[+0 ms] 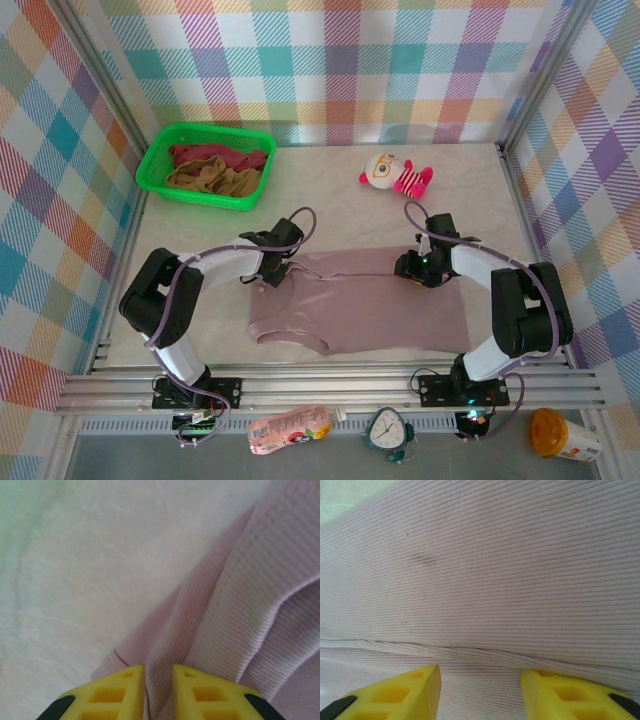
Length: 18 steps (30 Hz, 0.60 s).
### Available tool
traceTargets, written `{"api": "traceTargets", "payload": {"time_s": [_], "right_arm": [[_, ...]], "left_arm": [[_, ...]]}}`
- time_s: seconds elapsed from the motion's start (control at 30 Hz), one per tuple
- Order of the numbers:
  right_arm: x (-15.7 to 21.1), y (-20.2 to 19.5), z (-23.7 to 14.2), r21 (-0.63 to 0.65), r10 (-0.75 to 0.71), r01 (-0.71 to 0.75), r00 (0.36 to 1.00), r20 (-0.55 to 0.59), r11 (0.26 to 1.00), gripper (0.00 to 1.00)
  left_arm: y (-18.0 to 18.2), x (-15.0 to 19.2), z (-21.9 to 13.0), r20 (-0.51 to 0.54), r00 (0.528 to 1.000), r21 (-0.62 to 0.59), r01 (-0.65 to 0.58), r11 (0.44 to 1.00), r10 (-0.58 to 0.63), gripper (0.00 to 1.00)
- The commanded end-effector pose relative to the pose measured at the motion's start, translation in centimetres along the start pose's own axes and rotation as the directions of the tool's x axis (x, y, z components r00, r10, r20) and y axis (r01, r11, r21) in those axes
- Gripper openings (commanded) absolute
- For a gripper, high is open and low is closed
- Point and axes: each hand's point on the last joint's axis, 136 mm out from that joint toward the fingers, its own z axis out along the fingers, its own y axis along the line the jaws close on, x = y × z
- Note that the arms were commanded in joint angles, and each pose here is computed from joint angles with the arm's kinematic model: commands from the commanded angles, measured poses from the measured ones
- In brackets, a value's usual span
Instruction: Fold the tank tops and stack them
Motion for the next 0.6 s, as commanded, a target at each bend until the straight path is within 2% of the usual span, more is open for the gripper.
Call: {"api": "traceTargets", "payload": {"time_s": [0.0,0.13,0.2,0.33,0.4,0.47,0.57], "right_arm": [[0.9,-0.6,0.5,0.011,0.023,-0.023,0.999,-0.036,1.0,0.47],[1.0,-0.6,0.4,0.009,0.024,-0.024,0.999,-0.035,1.0,0.47],[1.1,-0.6,0.5,0.009,0.025,-0.025,0.999,-0.036,1.0,0.47],[1.1,-0.5,0.6,0.003,0.027,-0.027,0.999,-0.038,1.0,0.47],[1.0,-0.5,0.6,-0.001,0.03,-0.03,0.999,-0.037,1.0,0.47],[1.1,-0.5,0.7,-0.004,0.029,-0.029,0.999,-0.039,1.0,0.47],[1.2,-0.4,0.8,-0.009,0.035,-0.036,0.998,-0.045,0.999,0.47]], "left_arm": [[-0.8,1.4,-1.0,-0.028,1.0,0.044,-0.002,0.999,0.003,0.21],[0.0,0.9,-2.6,-0.022,0.999,0.038,0.041,0.998,-0.04,0.27],[0.7,1.0,-3.5,-0.062,0.995,0.017,0.083,0.996,-0.082,0.31],[0.2,1.4,-4.7,-0.152,0.958,0.055,0.253,0.966,-0.243,0.38],[0.0,2.0,-4.5,-0.216,0.901,0.083,0.401,0.913,-0.376,0.42],[0.5,2.4,-4.3,-0.252,0.822,0.082,0.545,0.835,-0.511,0.44],[0.5,1.5,-3.9,-0.271,0.726,0.133,0.679,0.722,-0.632,0.48]]}}
